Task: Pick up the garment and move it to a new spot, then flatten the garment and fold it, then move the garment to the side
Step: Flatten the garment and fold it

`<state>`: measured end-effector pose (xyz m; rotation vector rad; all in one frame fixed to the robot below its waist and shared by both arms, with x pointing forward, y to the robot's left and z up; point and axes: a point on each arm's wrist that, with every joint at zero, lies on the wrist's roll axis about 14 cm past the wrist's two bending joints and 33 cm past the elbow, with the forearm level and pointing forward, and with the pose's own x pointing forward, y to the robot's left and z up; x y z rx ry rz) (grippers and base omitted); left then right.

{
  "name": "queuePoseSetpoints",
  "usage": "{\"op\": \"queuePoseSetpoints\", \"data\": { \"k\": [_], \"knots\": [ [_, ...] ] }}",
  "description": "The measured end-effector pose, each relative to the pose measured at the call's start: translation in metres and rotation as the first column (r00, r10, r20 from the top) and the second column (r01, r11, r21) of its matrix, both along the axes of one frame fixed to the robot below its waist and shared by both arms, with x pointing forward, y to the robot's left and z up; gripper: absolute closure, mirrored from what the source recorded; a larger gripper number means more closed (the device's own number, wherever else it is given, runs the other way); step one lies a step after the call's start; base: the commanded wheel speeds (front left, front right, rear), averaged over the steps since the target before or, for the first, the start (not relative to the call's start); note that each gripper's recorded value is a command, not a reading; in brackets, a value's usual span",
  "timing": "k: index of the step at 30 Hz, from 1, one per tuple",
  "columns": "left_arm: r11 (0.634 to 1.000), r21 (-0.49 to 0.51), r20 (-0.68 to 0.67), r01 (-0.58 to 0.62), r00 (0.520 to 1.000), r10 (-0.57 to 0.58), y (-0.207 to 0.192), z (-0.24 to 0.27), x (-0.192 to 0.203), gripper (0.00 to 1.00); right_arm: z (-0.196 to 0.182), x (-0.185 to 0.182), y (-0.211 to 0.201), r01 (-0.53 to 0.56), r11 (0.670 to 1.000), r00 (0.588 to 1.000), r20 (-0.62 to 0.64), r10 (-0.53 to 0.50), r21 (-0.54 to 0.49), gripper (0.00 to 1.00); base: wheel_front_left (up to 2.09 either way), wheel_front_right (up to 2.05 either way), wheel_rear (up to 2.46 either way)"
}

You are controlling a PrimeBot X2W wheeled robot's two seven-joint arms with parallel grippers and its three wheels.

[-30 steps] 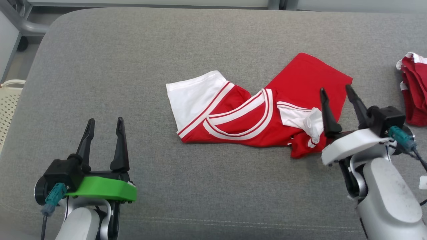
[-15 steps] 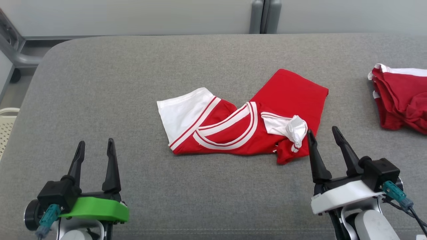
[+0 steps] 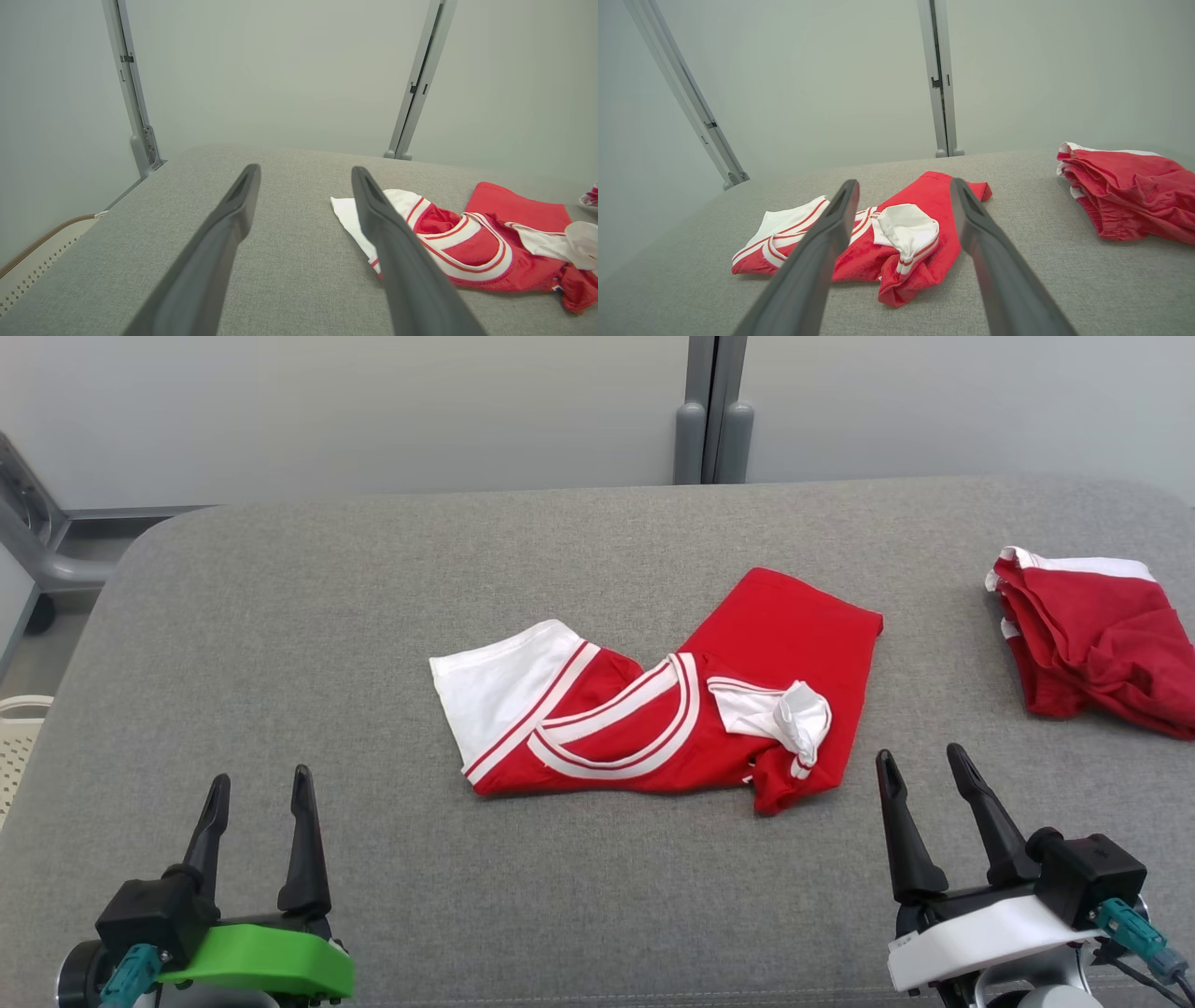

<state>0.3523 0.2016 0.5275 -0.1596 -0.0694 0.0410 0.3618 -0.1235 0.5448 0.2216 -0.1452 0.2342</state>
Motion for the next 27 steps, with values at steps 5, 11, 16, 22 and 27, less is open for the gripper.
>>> {"op": "queuePoseSetpoints", "data": {
  "k": [5,11,16,22,27],
  "knots": [
    [1.0,0.0,-0.006,-0.002,1.0,0.002,0.0,0.0,-0.001,0.0,0.0,0.0,0.0,-0.001,1.0,1.0,0.0,0.001,0.007,0.0,0.0,0.0,0.0],
    [1.0,-0.001,-0.019,0.0,1.0,-0.001,-0.001,-0.004,0.0,0.0,-0.003,0.001,0.001,-0.004,1.0,1.0,-0.016,0.004,0.008,0.0,0.0,0.0,0.0],
    [1.0,0.0,-0.034,0.007,0.999,-0.007,-0.003,-0.008,0.001,0.0,-0.011,0.004,0.005,-0.017,1.0,0.999,-0.047,0.016,-0.009,0.0,0.0,0.0,0.0],
    [0.984,-0.008,-0.07,0.176,0.982,-0.176,-0.047,-0.012,0.011,0.0,-0.018,0.013,0.007,-0.024,0.999,0.998,-0.066,0.022,-0.025,0.0,0.0,0.0,0.0],
    [0.937,-0.047,-0.088,0.347,0.933,-0.35,-0.103,-0.013,0.022,0.0,-0.024,0.019,0.006,-0.021,0.999,0.996,-0.084,0.018,-0.025,0.0,0.0,0.0,0.0]
  ]
}}
